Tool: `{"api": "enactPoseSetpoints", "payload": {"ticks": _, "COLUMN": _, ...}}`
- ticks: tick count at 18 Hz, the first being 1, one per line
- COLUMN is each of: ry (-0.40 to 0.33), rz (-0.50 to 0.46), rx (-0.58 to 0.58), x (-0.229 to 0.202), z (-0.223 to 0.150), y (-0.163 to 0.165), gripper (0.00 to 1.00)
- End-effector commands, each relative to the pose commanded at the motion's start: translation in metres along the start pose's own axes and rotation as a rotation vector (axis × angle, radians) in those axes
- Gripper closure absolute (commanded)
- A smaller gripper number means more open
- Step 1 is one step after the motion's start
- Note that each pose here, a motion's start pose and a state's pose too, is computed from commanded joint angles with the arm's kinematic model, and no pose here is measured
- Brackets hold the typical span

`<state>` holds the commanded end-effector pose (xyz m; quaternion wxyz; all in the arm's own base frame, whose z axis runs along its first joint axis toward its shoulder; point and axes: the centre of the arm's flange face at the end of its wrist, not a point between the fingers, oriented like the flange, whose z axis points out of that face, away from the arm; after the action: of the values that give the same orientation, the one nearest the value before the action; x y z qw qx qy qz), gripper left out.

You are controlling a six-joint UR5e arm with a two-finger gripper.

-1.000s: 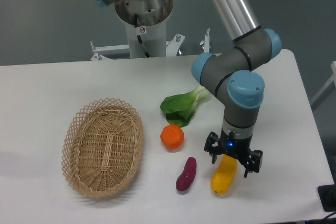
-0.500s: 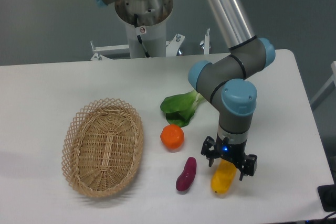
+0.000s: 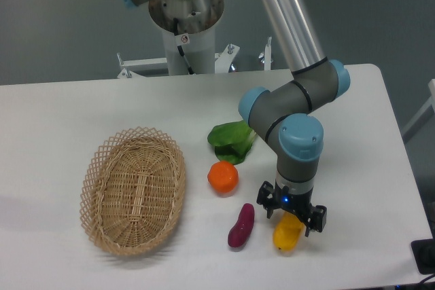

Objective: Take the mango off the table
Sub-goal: 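Lower the gripper around the mango and close the fingers, then lift the grasped mango up off the table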

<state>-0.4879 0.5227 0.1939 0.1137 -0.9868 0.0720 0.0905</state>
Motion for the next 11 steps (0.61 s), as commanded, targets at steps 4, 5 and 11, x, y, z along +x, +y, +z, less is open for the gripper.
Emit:
{"api": "enactPoseSetpoints", "payload": {"ticks": 4, "ry": 0.003, "rz": 0.000, "rx": -0.001, "x": 0.0014, "z": 0.0016, "y": -0.0003, "gripper": 0.07}}
{"api": "enactPoseSetpoints", "payload": {"ticks": 5, "ry": 0.000, "rz": 0.000, "rx": 0.000, "x": 0.0011, "z": -0.0005, "y": -0.0007, "gripper": 0.17}}
{"api": "enactPoseSetpoints", "payload": {"ticks": 11, "ry": -0.008, "rz": -0.002, "rx": 0.005, "x": -0.0007, "z": -0.0057, "y": -0.0022, "gripper": 0.45}}
